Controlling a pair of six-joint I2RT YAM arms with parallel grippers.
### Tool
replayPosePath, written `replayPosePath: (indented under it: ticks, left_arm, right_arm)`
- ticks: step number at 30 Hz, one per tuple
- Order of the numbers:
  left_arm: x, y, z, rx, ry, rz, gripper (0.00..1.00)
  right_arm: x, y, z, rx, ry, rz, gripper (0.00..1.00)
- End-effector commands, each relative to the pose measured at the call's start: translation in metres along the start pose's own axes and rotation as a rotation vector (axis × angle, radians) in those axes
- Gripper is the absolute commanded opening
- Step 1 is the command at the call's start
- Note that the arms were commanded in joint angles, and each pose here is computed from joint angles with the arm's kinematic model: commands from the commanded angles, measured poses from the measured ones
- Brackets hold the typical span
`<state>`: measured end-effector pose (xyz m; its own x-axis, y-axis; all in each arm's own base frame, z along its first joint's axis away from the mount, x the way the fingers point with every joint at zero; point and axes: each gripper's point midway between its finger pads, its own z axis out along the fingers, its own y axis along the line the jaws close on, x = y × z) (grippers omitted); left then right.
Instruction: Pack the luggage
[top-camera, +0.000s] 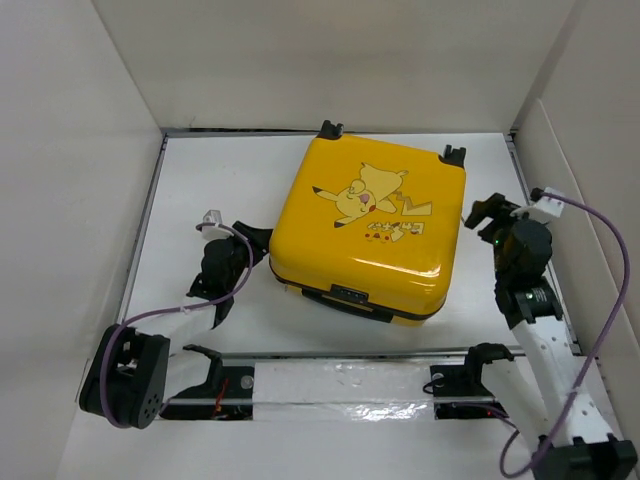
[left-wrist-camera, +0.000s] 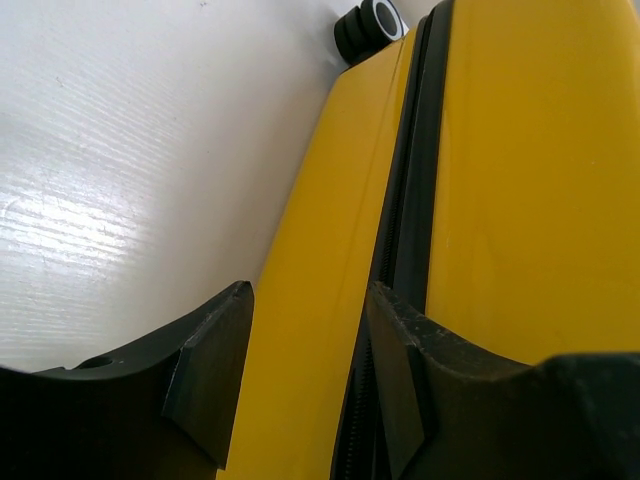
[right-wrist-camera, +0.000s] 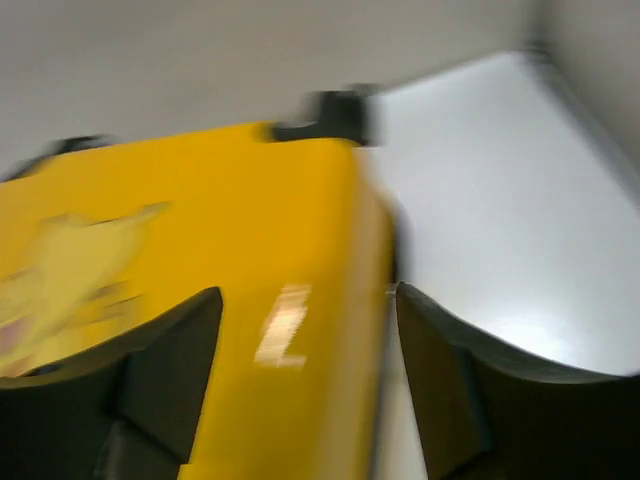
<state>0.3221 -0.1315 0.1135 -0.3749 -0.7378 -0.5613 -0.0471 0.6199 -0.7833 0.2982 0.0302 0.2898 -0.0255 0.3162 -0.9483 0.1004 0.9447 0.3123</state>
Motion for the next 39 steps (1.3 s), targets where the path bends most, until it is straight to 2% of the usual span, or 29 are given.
replayPosePath:
  ticks: [1, 4, 8, 10, 12, 13, 16, 19, 20, 21, 23, 25, 26, 28, 29, 30, 32, 33, 34, 39]
  left_arm:
    - [0.007, -0.021, -0.005, 0.092, 0.042, 0.058, 0.47]
    - [0.010, -0.024, -0.005, 0.103, 0.056, 0.078, 0.47]
    - [0.018, -0.030, -0.008, 0.126, 0.070, 0.098, 0.47]
    - [0.018, -0.030, -0.011, 0.130, 0.068, 0.095, 0.47]
    - [0.019, -0.029, -0.016, 0.139, 0.067, 0.096, 0.46]
    - [0.021, -0.025, -0.018, 0.131, 0.069, 0.098, 0.47]
    - [0.021, -0.024, -0.025, 0.144, 0.060, 0.099, 0.47]
    - [0.024, -0.020, -0.032, 0.148, 0.060, 0.105, 0.46]
    - [0.025, -0.018, -0.034, 0.146, 0.062, 0.107, 0.46]
    - [0.026, -0.016, -0.037, 0.150, 0.062, 0.110, 0.46]
    - [0.033, -0.017, -0.042, 0.173, 0.083, 0.113, 0.46]
    - [0.037, -0.016, -0.047, 0.189, 0.093, 0.111, 0.46]
    - [0.038, -0.015, -0.048, 0.190, 0.097, 0.112, 0.46]
    - [0.038, -0.015, -0.051, 0.199, 0.090, 0.116, 0.46]
    - [0.038, -0.017, -0.053, 0.207, 0.091, 0.116, 0.45]
    - [0.038, -0.022, -0.055, 0.223, 0.092, 0.117, 0.45]
    - [0.037, -0.025, -0.056, 0.233, 0.092, 0.118, 0.45]
    - [0.033, -0.032, -0.057, 0.252, 0.084, 0.119, 0.45]
    - [0.033, -0.033, -0.057, 0.251, 0.087, 0.121, 0.45]
    - [0.023, -0.056, -0.056, 0.301, 0.082, 0.121, 0.45]
  right_arm:
    - [0.002, -0.040, 0.019, 0.054, 0.010, 0.066, 0.82]
    - [0.033, -0.087, 0.049, 0.136, 0.117, 0.150, 0.84]
    - [0.075, -0.067, 0.076, -0.074, 0.229, 0.243, 0.84]
    - [0.101, -0.031, 0.084, -0.221, 0.327, 0.264, 0.83]
    - [0.102, -0.005, 0.094, -0.306, 0.356, 0.222, 0.83]
    - [0.115, 0.014, 0.096, -0.359, 0.420, 0.217, 0.81]
    - [0.123, 0.046, 0.105, -0.468, 0.450, 0.209, 0.80]
    - [0.158, 0.089, 0.116, -0.578, 0.559, 0.187, 0.79]
    - [0.148, 0.104, 0.116, -0.624, 0.543, 0.168, 0.79]
    - [0.169, 0.111, 0.120, -0.651, 0.606, 0.168, 0.78]
    - [0.166, 0.138, 0.134, -0.717, 0.623, 0.146, 0.77]
    - [0.194, 0.159, 0.136, -0.767, 0.711, 0.122, 0.76]
    - [0.179, 0.177, 0.147, -0.801, 0.677, 0.106, 0.76]
    - [0.198, 0.198, 0.146, -0.849, 0.734, 0.082, 0.77]
    - [0.177, 0.218, 0.157, -0.891, 0.693, 0.060, 0.78]
    - [0.179, 0.225, 0.159, -0.912, 0.699, 0.028, 0.79]
    - [0.193, 0.237, 0.155, -0.927, 0.772, 0.003, 0.81]
    - [0.171, 0.246, 0.166, -0.948, 0.709, -0.054, 0.83]
    - [0.175, 0.245, 0.162, -0.929, 0.747, -0.075, 0.84]
    - [0.116, 0.219, 0.179, -0.778, 0.605, -0.132, 0.98]
